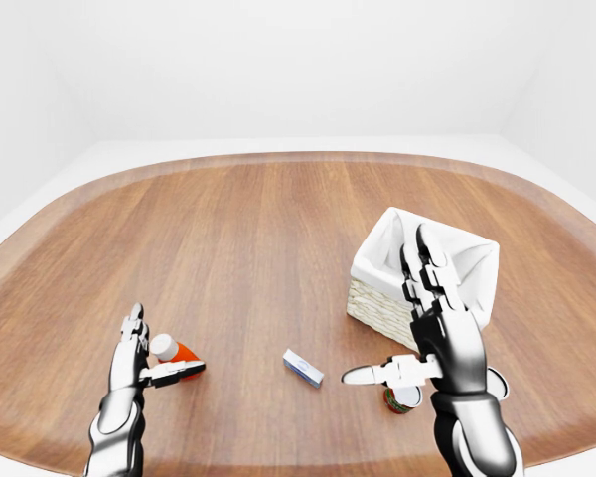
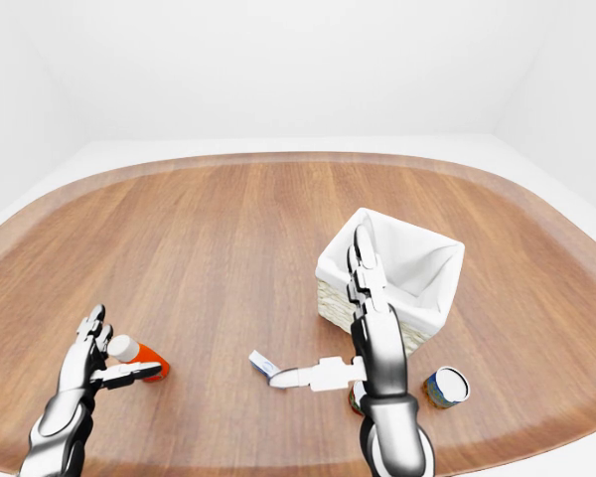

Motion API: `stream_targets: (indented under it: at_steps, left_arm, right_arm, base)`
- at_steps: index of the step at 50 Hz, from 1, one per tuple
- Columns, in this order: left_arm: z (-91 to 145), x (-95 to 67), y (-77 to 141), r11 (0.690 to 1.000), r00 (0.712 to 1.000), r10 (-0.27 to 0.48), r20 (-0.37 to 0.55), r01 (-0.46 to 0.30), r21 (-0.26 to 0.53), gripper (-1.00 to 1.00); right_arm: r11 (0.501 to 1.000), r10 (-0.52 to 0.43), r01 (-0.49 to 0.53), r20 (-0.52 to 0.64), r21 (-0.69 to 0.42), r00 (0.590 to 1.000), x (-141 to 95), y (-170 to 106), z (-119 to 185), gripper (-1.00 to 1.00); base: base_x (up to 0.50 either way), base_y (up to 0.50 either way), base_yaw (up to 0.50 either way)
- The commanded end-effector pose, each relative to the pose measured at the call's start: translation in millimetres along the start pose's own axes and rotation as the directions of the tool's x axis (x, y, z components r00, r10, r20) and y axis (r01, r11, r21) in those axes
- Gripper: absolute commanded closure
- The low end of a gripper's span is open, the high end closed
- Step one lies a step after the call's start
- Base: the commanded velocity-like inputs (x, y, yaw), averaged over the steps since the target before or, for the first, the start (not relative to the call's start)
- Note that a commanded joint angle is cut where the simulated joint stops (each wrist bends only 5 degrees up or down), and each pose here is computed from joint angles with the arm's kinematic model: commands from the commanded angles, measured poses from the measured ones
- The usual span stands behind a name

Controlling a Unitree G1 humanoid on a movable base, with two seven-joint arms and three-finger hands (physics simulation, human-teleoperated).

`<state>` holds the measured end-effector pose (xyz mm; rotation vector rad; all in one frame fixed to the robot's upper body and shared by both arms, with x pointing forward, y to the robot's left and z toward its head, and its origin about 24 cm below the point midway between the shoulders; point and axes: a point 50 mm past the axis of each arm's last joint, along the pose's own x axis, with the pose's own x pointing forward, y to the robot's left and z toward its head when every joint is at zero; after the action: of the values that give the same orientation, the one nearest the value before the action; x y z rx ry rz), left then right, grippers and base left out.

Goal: Pick up the ketchup, and put it in the basket.

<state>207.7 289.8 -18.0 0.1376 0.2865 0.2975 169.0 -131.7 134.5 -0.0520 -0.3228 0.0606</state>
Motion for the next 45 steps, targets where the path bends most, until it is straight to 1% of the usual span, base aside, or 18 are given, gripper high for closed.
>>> stream_targets:
  at_steps: [1, 9, 10, 11, 12, 31, 34, 35, 37, 38, 39, 41, 42, 45]
  left_arm:
    - [-14.8, 7.2, -3.5, 1.000, 0.997, -0.003, -0.082, 0.003, 0.001, -1.00]
    - [-22.4, 9.5, -5.3, 1.000, 0.992, -0.006, -0.124, 0.006, 0.001, -1.00]
    - [-23.1, 9.7, -5.6, 1.000, 0.992, -0.010, -0.127, 0.010, -0.002, 0.13]
    - [-23.2, 9.3, -5.7, 1.000, 0.992, -0.014, -0.126, 0.013, -0.006, 0.83]
    - [-23.3, 8.6, -5.8, 1.000, 0.992, -0.015, -0.126, 0.014, -0.004, 0.93]
    - [-16.8, 6.8, -7.4, 1.000, 0.996, -0.020, -0.091, 0.021, 0.013, 0.93]
    - [-12.8, 5.9, -8.8, 1.000, 0.997, -0.026, -0.070, 0.027, 0.013, 0.93]
    - [-4.8, 3.2, -10.8, 0.999, 0.999, -0.035, -0.028, 0.036, 0.024, 0.92]
    - [5.6, -0.4, -12.1, 0.999, 0.999, -0.043, 0.024, 0.043, 0.031, 0.93]
    - [17.5, -4.2, -14.3, 0.998, 0.995, -0.055, 0.082, 0.052, 0.040, 0.93]
    - [23.7, -5.9, -15.7, 0.998, 0.992, -0.061, 0.111, 0.057, 0.040, 0.93]
    - [31.7, -8.7, -19.0, 0.997, 0.986, -0.075, 0.148, 0.069, 0.046, 0.93]
    - [40.2, -11.2, -23.7, 0.995, 0.978, -0.091, 0.187, 0.082, 0.055, 0.93]
    - [54.6, -13.8, -28.1, 0.994, 0.963, -0.105, 0.248, 0.092, 0.062, 0.94]
  right_arm:
    - [1.000, 0.002, -0.002, 0.004, 0.002, 1.000, -1.1, 0.1, 1.7, -1.00]
    - [1.000, 0.003, -0.003, 0.005, 0.001, 1.000, -1.0, 0.5, 1.9, -1.00]
    - [1.000, 0.004, -0.004, 0.005, 0.001, 1.000, -1.1, 0.5, 2.0, -1.00]
    - [1.000, 0.003, -0.003, 0.005, 0.001, 1.000, -1.1, 0.4, 1.8, -1.00]
    - [1.000, 0.004, -0.004, 0.004, 0.002, 1.000, -1.1, 0.3, 1.7, -1.00]
    - [1.000, 0.008, -0.008, 0.002, 0.001, 1.000, -0.3, 0.7, 0.7, -1.00]
    - [1.000, 0.008, -0.008, 0.004, 0.000, 1.000, -0.4, 0.6, 1.2, -1.00]
    - [1.000, 0.008, -0.008, 0.004, 0.000, 1.000, -0.4, 0.5, 1.2, -1.00]
    - [1.000, 0.008, -0.008, 0.002, -0.001, 1.000, -0.6, 0.5, 0.9, -1.00]
    - [1.000, 0.008, -0.008, 0.006, 0.001, 1.000, -0.8, 0.4, 2.0, -1.00]
    - [1.000, 0.008, -0.008, 0.009, 0.002, 1.000, -0.6, 0.4, 2.4, -1.00]
    - [1.000, 0.010, -0.010, 0.010, 0.002, 1.000, 0.0, 0.6, 2.4, -1.00]
    - [1.000, 0.011, -0.011, 0.022, 0.006, 1.000, 1.3, 1.1, 4.1, -1.00]
    - [1.000, 0.013, -0.013, 0.008, 0.008, 1.000, 3.4, 2.0, -0.4, -1.00]
  base:
    - [0.00, 0.00, 0.00]
    - [0.00, 0.00, 0.00]
    - [0.00, 0.00, 0.00]
    - [0.00, 0.00, 0.00]
    - [0.00, 0.00, 0.00]
    - [0.00, 0.00, 0.00]
    - [0.00, 0.00, 0.00]
    - [0.00, 0.00, 0.00]
    - [0.00, 0.00, 0.00]
    - [0.00, 0.00, 0.00]
    - [0.00, 0.00, 0.00]
    - [0.00, 0.00, 0.00]
    - [0.00, 0.00, 0.00]
    - [0.00, 0.00, 0.00]
